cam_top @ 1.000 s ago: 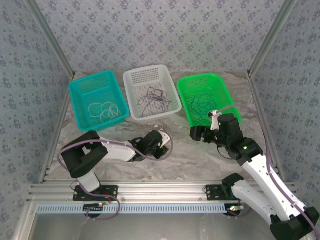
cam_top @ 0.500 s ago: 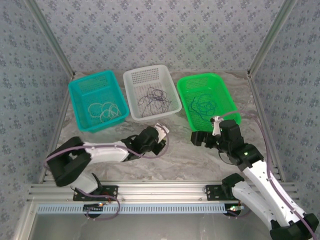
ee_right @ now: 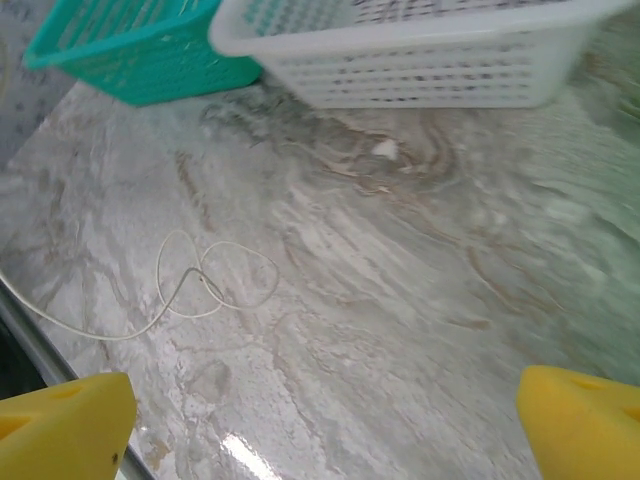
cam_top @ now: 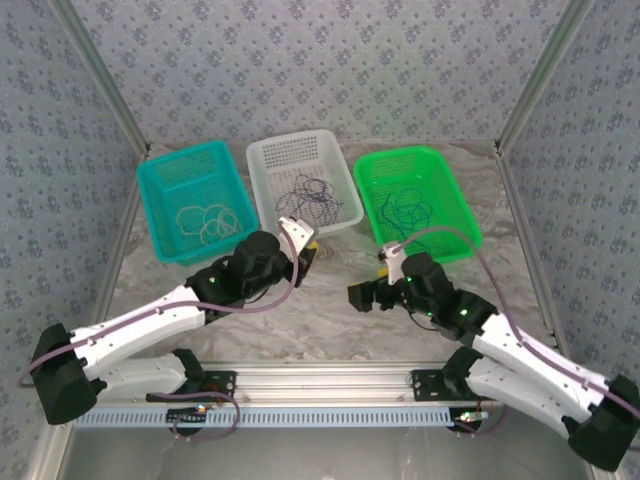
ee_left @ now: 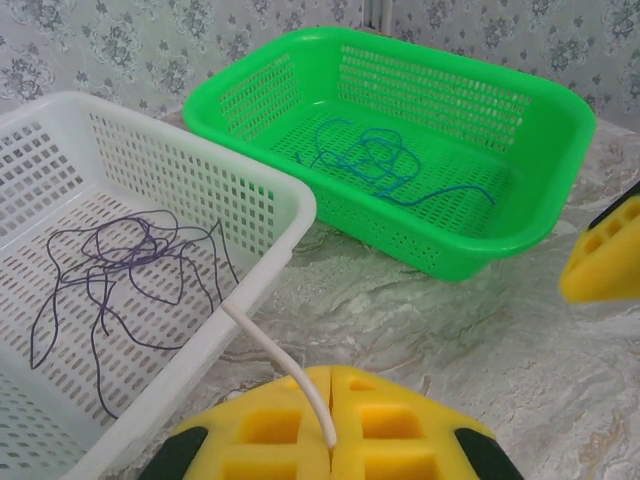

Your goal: Untangle the cables

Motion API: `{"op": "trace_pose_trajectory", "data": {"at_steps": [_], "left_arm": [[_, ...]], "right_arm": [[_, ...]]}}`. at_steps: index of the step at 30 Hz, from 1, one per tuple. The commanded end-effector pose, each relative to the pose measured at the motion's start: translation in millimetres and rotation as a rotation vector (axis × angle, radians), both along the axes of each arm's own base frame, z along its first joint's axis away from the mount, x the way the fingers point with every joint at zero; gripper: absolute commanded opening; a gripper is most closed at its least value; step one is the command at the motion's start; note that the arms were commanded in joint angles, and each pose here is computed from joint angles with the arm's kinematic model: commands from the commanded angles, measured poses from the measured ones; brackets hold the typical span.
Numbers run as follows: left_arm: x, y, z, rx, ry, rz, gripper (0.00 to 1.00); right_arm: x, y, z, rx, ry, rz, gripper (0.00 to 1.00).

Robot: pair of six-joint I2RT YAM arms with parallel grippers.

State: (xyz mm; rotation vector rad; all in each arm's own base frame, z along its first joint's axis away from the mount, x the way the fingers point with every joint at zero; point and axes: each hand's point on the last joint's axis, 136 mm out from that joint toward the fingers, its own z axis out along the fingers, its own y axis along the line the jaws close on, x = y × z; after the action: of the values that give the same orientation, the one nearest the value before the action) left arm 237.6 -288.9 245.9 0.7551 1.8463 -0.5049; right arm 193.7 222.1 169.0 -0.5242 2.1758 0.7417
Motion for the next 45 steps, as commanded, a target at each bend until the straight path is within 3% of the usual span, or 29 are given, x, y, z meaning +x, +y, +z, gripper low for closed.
{"op": "trace_pose_trajectory", "data": {"at_steps": [1, 9, 16, 19, 26, 27, 32, 36, 45], "left_arm": [[-1.8, 1.8, 22.5, -0.039, 0.018, 0.007, 0.00], [-1.2, 7.2, 53.5, -0.103, 0.045, 0.053, 0.00], [-11.2, 8.9, 73.3, -0.212, 0.084, 0.040, 0.00], [-9.5, 14.8, 79.6, -0.224, 0.078, 0.068, 0.00], [-8.3, 22.5, 98.5, -0.243, 0.035, 0.086, 0.00], [-11.2, 19.4, 103.4, -0.262, 0.034, 0.062, 0.00], [-21.1, 16.8, 129.3, -0.340, 0.029, 0.008, 0.00], [-23.7, 37.1, 156.1, -0.352, -0.043, 0.042, 0.00], [-12.4, 86.2, 212.3, -0.365, -0.189, 0.137, 0.00]], "right_arm": [[12.6, 30.1, 19.3, -0.014, -0.176, 0.019, 1.00], [15.8, 107.4, 36.9, -0.052, -0.440, 0.075, 1.00], [40.5, 119.8, 52.2, -0.023, -0.551, -0.033, 1.00], [35.0, 133.6, 62.1, 0.031, -0.562, 0.020, 1.00], [25.8, 143.2, 56.6, 0.008, -0.564, 0.107, 0.99], [27.6, 144.0, 57.8, 0.005, -0.564, 0.107, 0.96], [46.3, 149.0, 48.8, -0.038, -0.496, 0.079, 0.59], [58.0, 141.0, 12.0, -0.069, -0.382, 0.034, 0.38], [63.9, 144.2, -51.9, -0.122, -0.176, 0.050, 0.30]]}}
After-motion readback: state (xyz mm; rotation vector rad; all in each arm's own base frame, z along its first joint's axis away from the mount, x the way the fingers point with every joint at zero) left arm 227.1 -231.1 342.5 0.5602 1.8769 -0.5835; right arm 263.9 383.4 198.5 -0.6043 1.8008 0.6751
